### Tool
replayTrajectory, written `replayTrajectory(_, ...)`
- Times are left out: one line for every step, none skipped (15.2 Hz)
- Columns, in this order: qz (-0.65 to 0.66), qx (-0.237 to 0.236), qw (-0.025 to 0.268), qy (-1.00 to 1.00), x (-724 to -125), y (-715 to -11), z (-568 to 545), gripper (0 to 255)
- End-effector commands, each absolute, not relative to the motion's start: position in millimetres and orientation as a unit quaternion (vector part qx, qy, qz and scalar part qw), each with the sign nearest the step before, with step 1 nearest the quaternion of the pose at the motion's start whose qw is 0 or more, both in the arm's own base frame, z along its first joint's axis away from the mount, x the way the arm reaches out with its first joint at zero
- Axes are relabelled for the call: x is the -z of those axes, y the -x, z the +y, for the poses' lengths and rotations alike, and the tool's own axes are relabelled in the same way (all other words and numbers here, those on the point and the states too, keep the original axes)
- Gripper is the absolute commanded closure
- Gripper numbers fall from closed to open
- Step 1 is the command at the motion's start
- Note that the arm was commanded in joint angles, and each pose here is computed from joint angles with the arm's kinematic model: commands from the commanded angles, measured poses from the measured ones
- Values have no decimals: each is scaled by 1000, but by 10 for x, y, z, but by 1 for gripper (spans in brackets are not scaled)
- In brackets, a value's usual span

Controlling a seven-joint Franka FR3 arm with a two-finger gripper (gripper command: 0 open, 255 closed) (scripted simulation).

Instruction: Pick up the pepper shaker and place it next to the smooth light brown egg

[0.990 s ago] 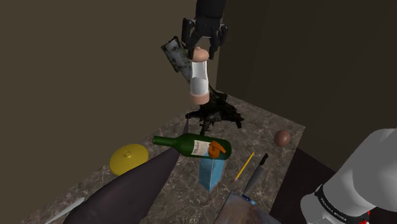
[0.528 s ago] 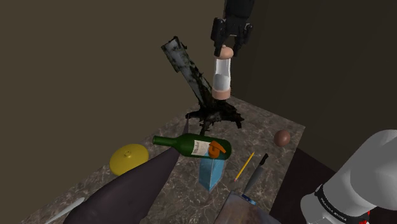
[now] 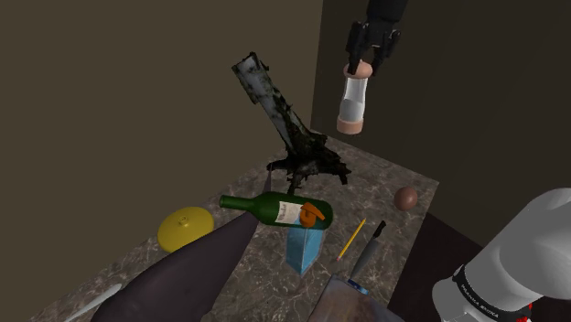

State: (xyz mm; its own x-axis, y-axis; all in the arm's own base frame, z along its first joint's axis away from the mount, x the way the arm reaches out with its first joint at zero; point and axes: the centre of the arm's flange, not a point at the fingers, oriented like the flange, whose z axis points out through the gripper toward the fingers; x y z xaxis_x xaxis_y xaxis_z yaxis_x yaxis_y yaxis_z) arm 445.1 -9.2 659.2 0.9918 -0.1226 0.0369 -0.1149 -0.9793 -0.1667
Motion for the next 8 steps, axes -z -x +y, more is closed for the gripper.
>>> replayTrajectory(59, 23, 83, 995, -6573, -4356, -333, 255)
replayTrajectory(59, 23, 83, 995, -6573, -4320, -460, 255)
replayTrajectory(59, 23, 83, 995, -6574, -4284, -587, 255)
replayTrajectory(59, 23, 83, 995, -6574, -4248, -714, 255)
replayTrajectory(59, 23, 83, 995, -6575, -4211, -841, 255)
replayTrajectory(59, 23, 83, 995, -6575, -4175, -968, 255)
replayTrajectory(59, 23, 83, 995, -6576, -4139, -1095, 255)
replayTrajectory(59, 23, 83, 995, -6576, -4103, -1222, 255)
